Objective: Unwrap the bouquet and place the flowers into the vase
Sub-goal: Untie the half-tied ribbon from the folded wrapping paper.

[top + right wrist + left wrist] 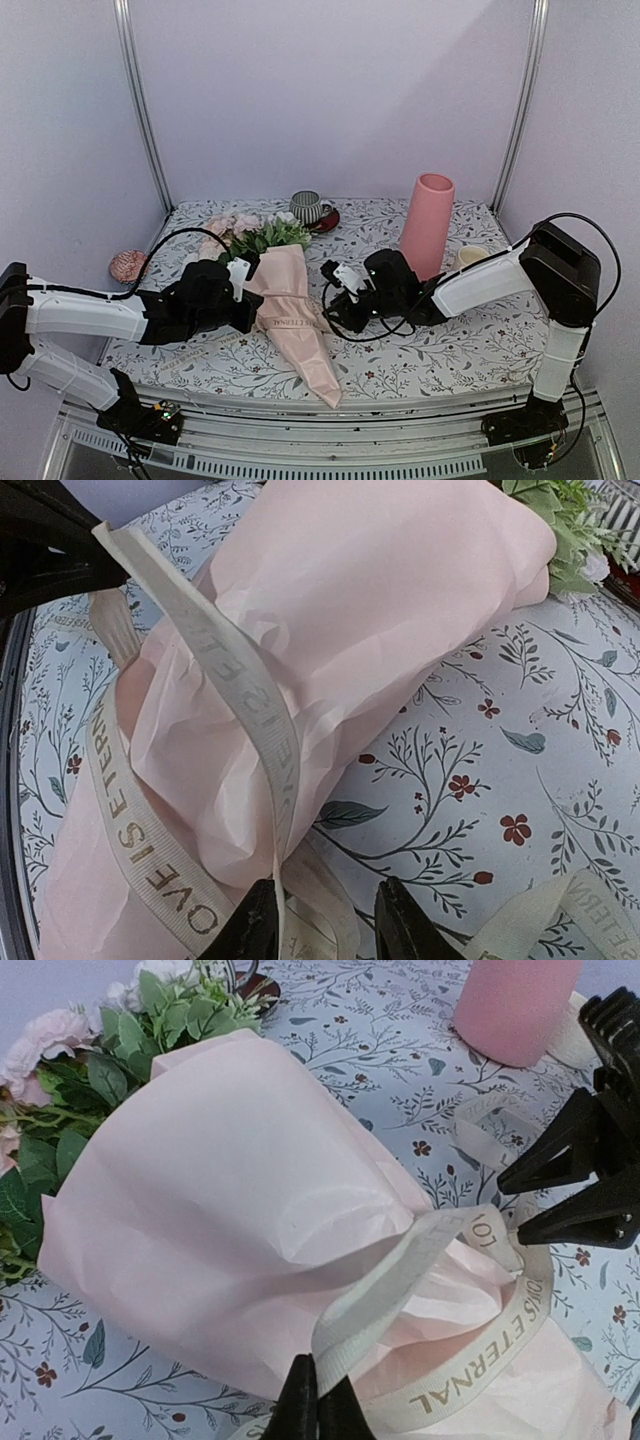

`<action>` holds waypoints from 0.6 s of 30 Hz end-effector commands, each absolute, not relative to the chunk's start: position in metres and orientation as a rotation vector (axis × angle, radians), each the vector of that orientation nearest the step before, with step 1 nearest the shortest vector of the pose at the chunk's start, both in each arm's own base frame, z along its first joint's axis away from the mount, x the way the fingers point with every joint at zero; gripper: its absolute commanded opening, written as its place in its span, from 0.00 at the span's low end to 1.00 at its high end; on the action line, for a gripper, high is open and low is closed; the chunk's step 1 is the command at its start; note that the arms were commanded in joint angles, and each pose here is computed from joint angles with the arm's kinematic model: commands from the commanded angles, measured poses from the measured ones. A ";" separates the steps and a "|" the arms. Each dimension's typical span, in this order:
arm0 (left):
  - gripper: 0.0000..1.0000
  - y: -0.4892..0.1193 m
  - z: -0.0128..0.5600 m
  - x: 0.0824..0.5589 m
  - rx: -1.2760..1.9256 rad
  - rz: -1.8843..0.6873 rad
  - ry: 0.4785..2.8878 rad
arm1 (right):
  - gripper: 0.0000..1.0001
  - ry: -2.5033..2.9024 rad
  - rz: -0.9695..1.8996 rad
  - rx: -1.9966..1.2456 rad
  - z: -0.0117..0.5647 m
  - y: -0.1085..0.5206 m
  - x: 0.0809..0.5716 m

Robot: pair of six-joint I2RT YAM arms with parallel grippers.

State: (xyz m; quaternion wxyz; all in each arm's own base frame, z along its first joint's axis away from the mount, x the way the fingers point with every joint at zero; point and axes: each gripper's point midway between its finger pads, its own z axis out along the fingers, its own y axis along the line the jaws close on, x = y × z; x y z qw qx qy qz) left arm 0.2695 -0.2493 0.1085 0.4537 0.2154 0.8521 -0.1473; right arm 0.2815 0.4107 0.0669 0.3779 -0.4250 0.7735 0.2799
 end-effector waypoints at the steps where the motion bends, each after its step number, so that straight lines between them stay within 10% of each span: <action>1: 0.00 -0.249 0.108 0.268 0.542 -0.358 2.095 | 0.36 1.986 0.794 -1.035 0.072 0.417 0.283; 18: 0.00 -0.247 0.106 0.268 0.544 -0.347 2.102 | 0.28 2.028 0.828 -1.063 0.048 0.431 0.286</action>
